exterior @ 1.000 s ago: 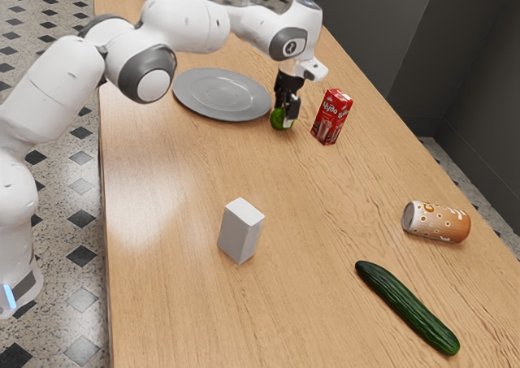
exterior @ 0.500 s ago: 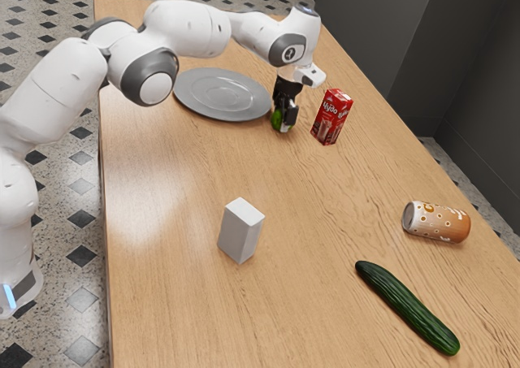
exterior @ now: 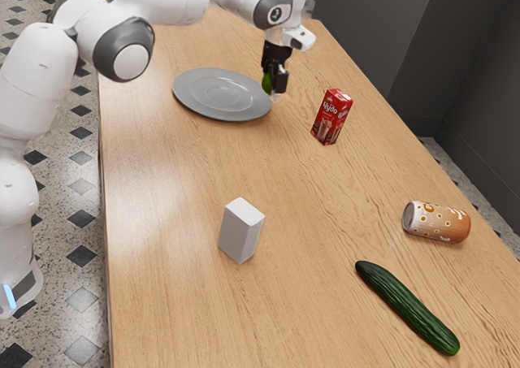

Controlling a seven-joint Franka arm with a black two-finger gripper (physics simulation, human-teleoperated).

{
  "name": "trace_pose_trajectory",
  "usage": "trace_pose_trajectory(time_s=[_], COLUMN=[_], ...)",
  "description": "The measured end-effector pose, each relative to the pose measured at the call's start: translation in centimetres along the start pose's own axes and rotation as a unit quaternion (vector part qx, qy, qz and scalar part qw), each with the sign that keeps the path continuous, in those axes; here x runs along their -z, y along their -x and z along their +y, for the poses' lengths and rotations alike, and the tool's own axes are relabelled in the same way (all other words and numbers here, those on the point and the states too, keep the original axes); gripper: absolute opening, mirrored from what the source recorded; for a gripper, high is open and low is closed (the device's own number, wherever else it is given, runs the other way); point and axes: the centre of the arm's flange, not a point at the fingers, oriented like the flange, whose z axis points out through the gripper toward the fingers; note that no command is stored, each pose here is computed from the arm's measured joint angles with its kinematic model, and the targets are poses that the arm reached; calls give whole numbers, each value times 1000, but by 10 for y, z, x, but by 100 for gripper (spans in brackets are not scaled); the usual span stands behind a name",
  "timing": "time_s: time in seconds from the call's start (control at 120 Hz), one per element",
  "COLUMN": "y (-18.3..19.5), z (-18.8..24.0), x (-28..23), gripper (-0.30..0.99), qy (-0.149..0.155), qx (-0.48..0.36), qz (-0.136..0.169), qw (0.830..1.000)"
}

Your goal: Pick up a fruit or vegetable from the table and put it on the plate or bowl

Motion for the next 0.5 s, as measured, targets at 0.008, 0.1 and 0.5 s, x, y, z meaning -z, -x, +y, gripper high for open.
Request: trace_pose_trajectory(time_s=[0.008,0.1,0.5], y=[1,23,83], z=[-1,-9,-30], x=[0,4,19], gripper=[43,43,43], qy=[0,3,8], qx=[1,15,53], qz=[-1,-9,-4], qw=[1000,1000,999])
